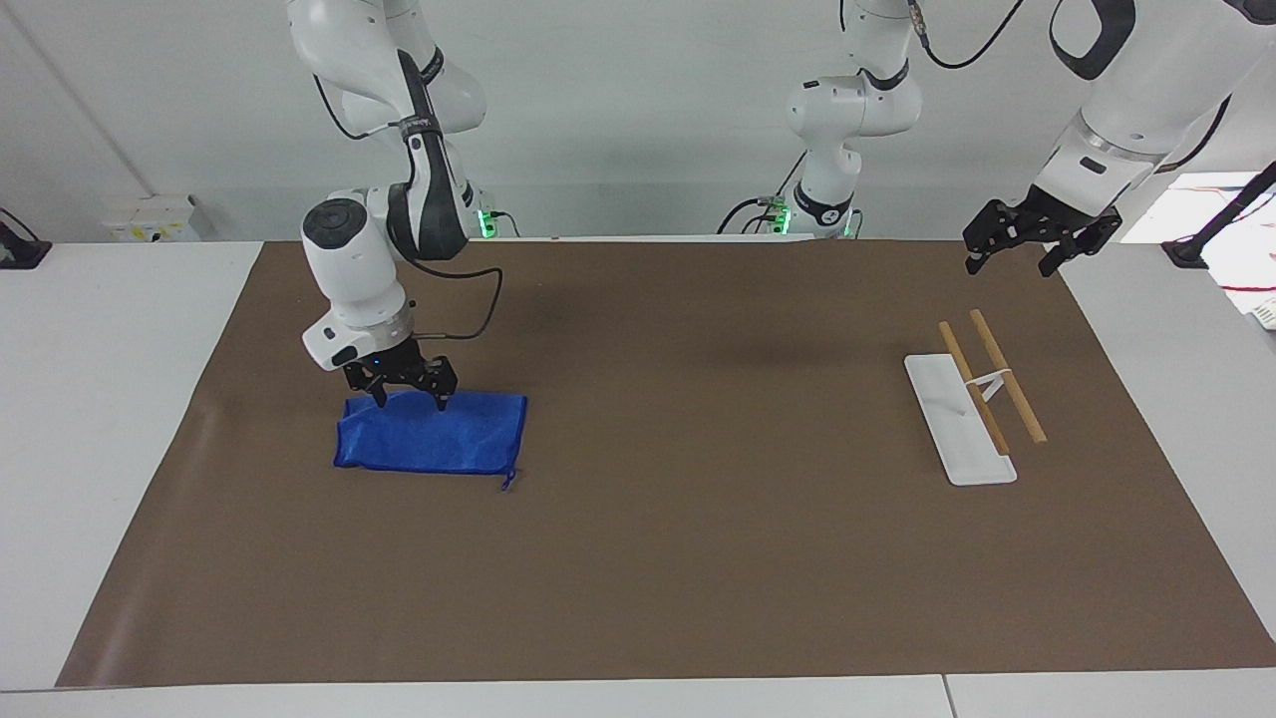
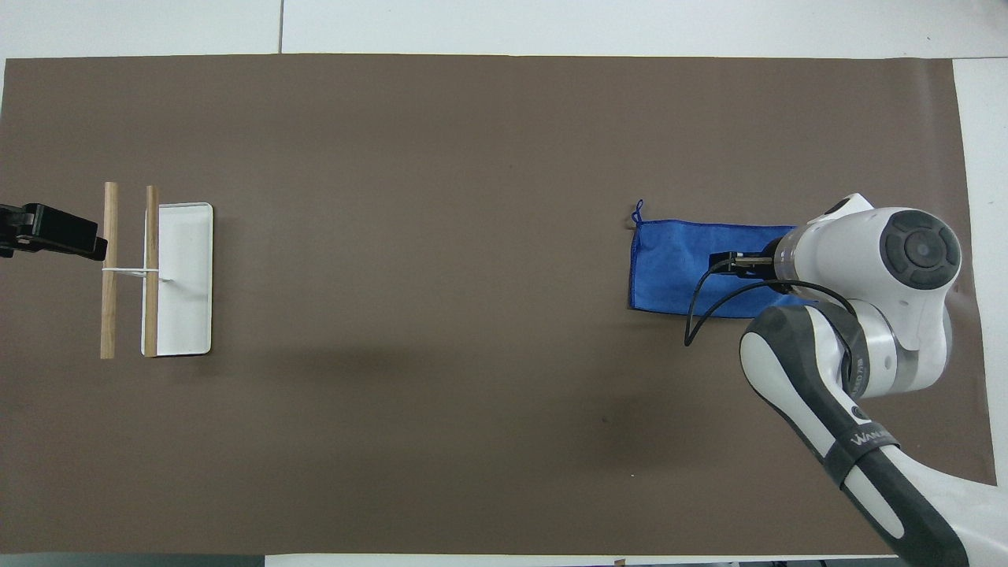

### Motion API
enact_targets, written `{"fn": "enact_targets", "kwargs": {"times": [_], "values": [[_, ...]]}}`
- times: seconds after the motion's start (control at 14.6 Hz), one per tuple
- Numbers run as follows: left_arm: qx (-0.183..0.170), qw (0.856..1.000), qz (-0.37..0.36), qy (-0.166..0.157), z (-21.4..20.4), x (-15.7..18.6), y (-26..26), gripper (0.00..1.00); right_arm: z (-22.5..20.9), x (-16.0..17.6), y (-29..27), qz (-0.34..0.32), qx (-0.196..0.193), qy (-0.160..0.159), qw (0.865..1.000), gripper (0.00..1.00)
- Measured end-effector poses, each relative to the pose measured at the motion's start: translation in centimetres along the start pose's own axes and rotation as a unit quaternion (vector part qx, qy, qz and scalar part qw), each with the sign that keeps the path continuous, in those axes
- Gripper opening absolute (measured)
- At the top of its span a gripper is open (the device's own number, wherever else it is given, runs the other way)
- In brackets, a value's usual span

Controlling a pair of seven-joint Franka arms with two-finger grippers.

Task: Right arm passes towel to left arm to hang
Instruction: 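Reach the right gripper down onto the blue towel and grasp it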

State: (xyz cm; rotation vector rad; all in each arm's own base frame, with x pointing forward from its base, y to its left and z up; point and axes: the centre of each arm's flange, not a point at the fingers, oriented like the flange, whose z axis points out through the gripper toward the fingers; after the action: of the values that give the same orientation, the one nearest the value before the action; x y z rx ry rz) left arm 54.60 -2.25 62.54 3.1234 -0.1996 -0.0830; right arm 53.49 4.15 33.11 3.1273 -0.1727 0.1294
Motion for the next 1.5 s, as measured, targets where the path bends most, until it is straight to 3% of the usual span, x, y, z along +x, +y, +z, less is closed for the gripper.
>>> {"fn": "enact_targets", "kwargs": {"times": [0.68,0.82,0.96,1.09,1.44,1.5], "values": [[0.000,1.000,0.000,0.000,0.0,0.0,0.0,1.00,5.0,0.1,2.6,-0.015,-0.004,-0.018,1.000,1.00],[0.000,1.000,0.000,0.000,0.0,0.0,0.0,1.00,5.5,0.1,2.5,-0.016,-0.005,-0.023,1.000,0.96],[0.000,1.000,0.000,0.000,0.0,0.0,0.0,1.00,5.2,0.3,2.3,-0.018,-0.004,-0.019,1.000,0.80],[0.000,1.000,0.000,0.000,0.0,0.0,0.0,1.00,4.8,0.6,2.1,-0.019,-0.004,-0.020,1.000,0.56],[0.000,1.000,0.000,0.000,0.0,0.0,0.0,1.00,1.7,2.2,1.4,-0.023,-0.010,-0.053,0.998,0.05],[0.000,1.000,0.000,0.000,0.0,0.0,0.0,1.00,0.5,2.4,1.0,-0.026,-0.010,-0.056,0.998,0.05]]}}
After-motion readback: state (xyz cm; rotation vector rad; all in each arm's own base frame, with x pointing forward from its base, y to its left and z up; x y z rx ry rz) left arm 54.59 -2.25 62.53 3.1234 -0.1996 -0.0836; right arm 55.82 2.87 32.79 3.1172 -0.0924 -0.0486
